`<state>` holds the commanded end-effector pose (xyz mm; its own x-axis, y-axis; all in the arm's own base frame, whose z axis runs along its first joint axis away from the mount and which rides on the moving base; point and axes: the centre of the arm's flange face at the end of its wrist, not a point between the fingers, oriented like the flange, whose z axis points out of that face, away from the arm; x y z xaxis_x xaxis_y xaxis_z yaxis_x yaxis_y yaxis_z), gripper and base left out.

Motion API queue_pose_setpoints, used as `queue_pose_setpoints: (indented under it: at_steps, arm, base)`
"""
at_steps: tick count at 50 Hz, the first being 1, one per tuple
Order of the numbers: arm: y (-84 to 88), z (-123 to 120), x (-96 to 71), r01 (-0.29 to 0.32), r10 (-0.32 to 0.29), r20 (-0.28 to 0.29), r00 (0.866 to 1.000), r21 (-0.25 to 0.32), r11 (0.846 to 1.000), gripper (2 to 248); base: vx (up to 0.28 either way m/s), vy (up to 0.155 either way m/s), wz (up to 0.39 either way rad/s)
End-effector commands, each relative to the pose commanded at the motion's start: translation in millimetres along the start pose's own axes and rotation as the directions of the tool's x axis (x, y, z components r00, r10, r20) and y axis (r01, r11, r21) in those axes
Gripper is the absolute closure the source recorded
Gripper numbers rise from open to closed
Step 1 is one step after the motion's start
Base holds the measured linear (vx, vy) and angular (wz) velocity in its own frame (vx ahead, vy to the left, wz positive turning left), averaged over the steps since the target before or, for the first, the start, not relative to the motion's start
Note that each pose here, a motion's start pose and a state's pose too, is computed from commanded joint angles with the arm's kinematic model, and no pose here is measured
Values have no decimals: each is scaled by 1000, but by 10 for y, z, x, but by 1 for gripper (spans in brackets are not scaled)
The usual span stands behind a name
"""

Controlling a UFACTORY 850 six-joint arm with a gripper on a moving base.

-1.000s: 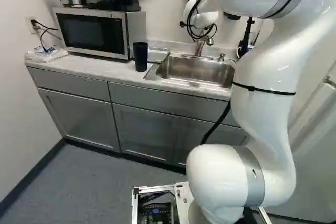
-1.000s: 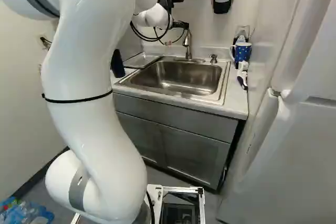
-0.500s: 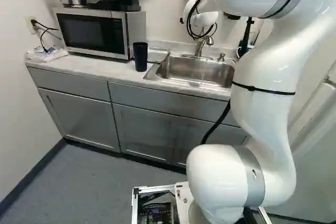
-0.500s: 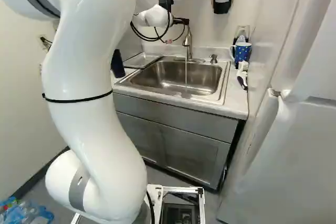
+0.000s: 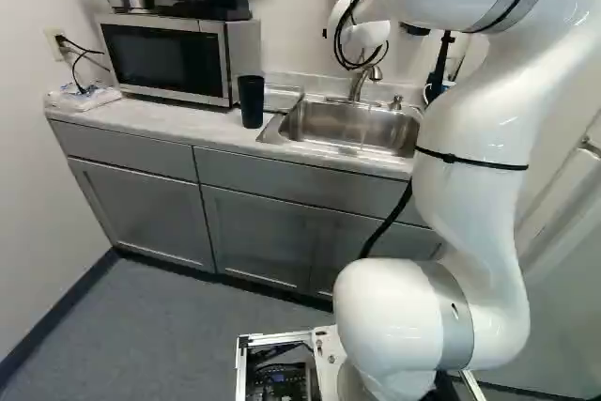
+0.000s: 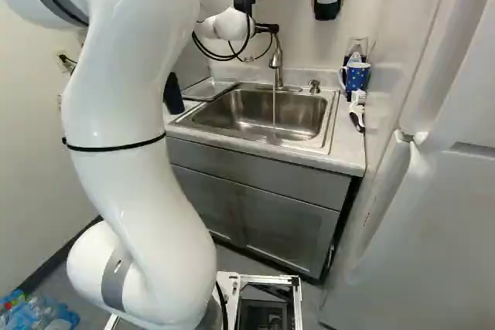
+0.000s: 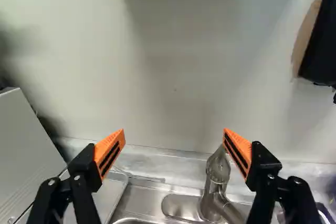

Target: Rinse the cup and place it in the tray

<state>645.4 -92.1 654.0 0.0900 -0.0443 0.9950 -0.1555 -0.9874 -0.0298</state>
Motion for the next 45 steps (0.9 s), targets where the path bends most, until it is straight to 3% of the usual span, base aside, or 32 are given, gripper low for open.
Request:
queue_pose_setpoints:
  at_steps: [20,45]
  arm:
    - [219,-219,5,-3,3,7,1000,-34,999,3]
    - [415,-676,-9,-6,8,19,1000,-70,998,3]
  base:
    - [0,0,0]
    - [0,0,0]
